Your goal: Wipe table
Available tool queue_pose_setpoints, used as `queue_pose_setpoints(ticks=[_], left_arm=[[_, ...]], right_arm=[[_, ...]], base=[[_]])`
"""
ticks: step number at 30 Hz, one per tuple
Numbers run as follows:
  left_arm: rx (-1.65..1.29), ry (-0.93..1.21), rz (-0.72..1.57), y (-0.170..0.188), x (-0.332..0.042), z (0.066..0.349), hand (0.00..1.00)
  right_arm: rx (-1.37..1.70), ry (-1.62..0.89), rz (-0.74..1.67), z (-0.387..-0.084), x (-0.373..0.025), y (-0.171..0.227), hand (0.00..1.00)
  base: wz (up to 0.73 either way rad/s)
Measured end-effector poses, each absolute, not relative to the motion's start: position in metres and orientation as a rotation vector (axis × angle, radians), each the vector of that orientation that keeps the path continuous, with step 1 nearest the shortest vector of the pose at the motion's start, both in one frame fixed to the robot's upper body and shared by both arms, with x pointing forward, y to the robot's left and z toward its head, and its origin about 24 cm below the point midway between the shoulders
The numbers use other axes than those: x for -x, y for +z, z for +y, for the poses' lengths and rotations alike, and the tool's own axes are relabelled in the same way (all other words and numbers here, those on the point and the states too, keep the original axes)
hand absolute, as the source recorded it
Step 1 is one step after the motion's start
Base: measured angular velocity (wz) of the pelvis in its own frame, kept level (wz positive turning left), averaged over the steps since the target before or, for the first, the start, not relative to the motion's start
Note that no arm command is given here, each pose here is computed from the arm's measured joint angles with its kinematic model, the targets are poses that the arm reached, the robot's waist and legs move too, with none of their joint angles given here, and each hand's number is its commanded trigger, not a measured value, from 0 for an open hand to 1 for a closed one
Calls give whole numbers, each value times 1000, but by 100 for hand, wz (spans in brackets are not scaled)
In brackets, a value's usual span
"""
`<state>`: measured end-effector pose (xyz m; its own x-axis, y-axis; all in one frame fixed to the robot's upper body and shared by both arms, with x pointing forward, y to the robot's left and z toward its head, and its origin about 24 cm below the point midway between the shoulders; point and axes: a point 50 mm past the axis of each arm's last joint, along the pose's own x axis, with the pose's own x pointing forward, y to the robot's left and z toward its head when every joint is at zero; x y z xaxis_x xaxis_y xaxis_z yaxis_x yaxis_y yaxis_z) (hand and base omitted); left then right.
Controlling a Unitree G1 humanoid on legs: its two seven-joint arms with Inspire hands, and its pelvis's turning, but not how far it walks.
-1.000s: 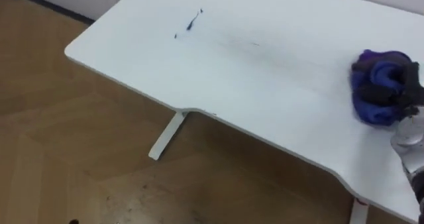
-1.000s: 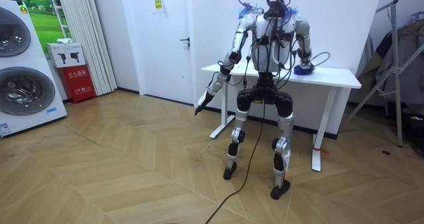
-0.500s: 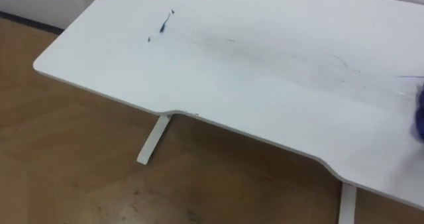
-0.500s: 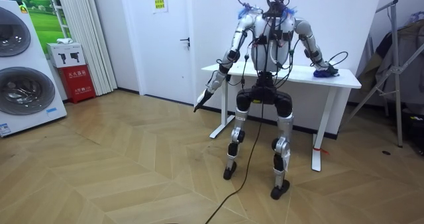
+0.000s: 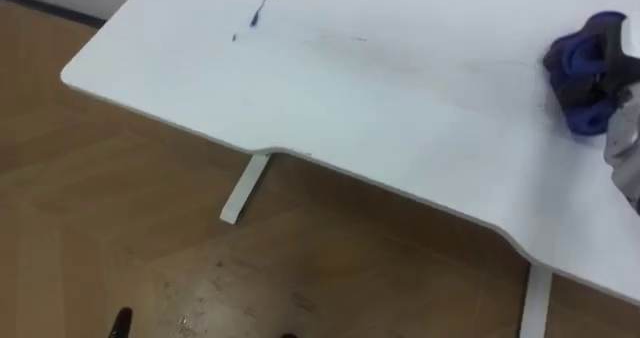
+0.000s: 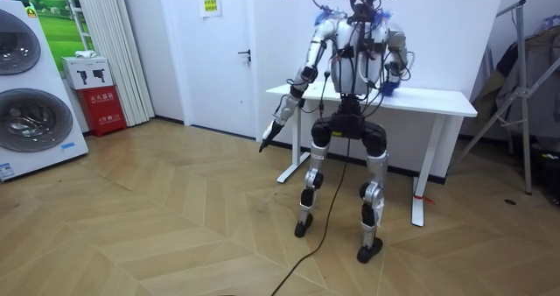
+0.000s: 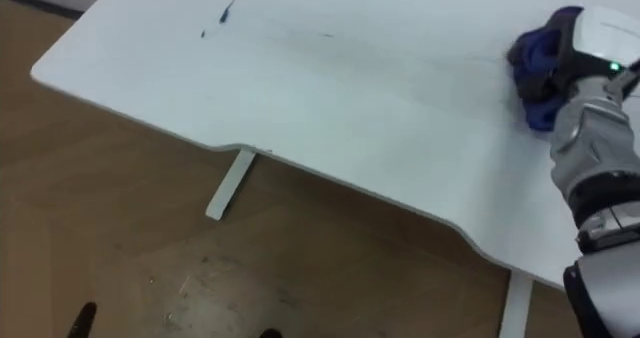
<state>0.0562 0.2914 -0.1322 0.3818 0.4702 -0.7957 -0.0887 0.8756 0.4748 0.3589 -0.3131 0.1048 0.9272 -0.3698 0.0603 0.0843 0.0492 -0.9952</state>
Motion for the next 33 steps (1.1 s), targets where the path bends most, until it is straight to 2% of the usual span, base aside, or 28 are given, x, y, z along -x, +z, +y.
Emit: queue_pose_setpoints(ticks=[7, 12, 15, 23, 29, 33], left_arm=[[-347, 379, 1229, -137, -27, 292, 0], [-344, 375, 1228, -137, -27, 292, 0], [-352, 374, 1204, -135, -33, 294, 0], [-376, 437, 1212, -128, -26, 313, 0], [-379, 458, 1160, -121, -33, 316, 0], [-388, 451, 1135, -120, -39, 315, 0]], right_arm=[[1423, -401, 259, -328, -356, 113, 100], [1329, -444, 298, -341, -348, 108, 100], [1242, -490, 329, -355, -335, 99, 100], [992, -741, 491, -416, -265, 64, 100], [949, -826, 551, -430, -239, 53, 100], [994, -833, 539, -429, -242, 56, 100]], base=[[22], [6], [3], [0], [3], [-4]])
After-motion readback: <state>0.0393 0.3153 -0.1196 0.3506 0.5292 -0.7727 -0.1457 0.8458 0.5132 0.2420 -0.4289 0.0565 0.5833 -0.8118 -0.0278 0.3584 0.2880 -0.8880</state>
